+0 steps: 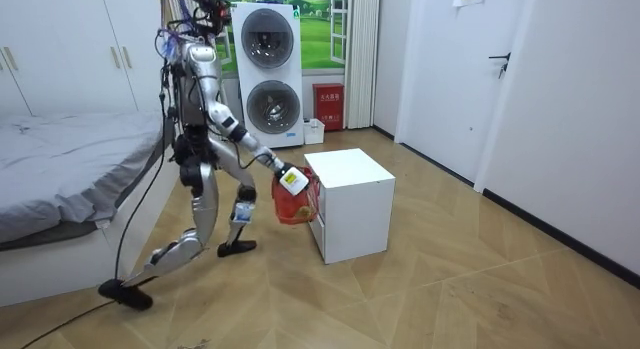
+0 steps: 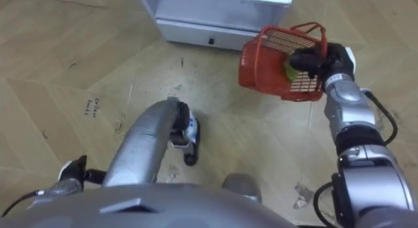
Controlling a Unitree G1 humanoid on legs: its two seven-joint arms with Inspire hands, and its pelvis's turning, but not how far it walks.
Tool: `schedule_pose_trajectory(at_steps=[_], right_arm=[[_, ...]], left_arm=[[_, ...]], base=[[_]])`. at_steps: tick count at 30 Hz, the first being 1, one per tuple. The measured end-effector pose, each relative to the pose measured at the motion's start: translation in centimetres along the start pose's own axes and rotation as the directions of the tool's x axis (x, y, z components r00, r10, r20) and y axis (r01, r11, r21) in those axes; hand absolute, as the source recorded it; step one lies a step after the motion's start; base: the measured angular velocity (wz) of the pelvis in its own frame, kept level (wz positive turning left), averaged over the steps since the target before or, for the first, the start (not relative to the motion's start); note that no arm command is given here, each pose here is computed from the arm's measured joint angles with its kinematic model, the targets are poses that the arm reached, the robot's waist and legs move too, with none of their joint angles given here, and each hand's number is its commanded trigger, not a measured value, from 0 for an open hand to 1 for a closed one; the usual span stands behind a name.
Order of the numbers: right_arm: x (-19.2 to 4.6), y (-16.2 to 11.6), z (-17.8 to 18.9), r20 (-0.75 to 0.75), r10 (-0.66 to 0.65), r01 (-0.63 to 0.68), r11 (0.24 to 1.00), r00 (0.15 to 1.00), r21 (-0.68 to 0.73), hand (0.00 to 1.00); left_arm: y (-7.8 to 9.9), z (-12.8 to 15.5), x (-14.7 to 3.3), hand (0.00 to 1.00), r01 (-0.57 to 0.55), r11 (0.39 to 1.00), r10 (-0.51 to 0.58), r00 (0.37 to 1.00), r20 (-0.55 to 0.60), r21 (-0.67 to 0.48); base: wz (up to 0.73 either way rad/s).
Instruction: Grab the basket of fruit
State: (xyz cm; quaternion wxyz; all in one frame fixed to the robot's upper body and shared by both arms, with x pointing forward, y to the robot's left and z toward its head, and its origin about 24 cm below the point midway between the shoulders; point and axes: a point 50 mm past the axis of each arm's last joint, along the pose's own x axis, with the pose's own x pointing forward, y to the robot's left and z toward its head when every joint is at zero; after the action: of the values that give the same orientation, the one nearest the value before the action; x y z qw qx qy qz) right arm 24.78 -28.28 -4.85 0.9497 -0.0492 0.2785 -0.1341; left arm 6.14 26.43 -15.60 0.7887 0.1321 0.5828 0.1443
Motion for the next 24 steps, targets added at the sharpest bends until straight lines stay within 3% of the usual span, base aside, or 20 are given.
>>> schedule_pose_trajectory(at_steps=[9, 13, 24], right_arm=[[-1.0, -0.3, -2.3, -0.045, -0.011, 0.009, 0.999, 0.999, -0.033, 1.0], [-1.3, -0.5, -2.4, -0.042, -0.014, 0.012, 0.999, 0.999, -0.05, 1.0], [-1.7, 1.6, 3.0, 0.187, 0.114, -0.095, 0.99, 0.976, -0.107, 1.0]], left_arm=[[1.0, -0.2, -0.1, 0.0, -0.074, 0.997, 0.074, 0.997, 0.01, -0.017], [0.2, -0.2, -0.2, 0.0, -0.06, 0.997, 0.061, 0.998, 0.012, -0.044], [0.1, -2.0, -0.5, 0.0, -0.052, 0.998, 0.051, 0.998, -0.048, -0.031]], base=[[-0.19], [0.14], [0.05]])
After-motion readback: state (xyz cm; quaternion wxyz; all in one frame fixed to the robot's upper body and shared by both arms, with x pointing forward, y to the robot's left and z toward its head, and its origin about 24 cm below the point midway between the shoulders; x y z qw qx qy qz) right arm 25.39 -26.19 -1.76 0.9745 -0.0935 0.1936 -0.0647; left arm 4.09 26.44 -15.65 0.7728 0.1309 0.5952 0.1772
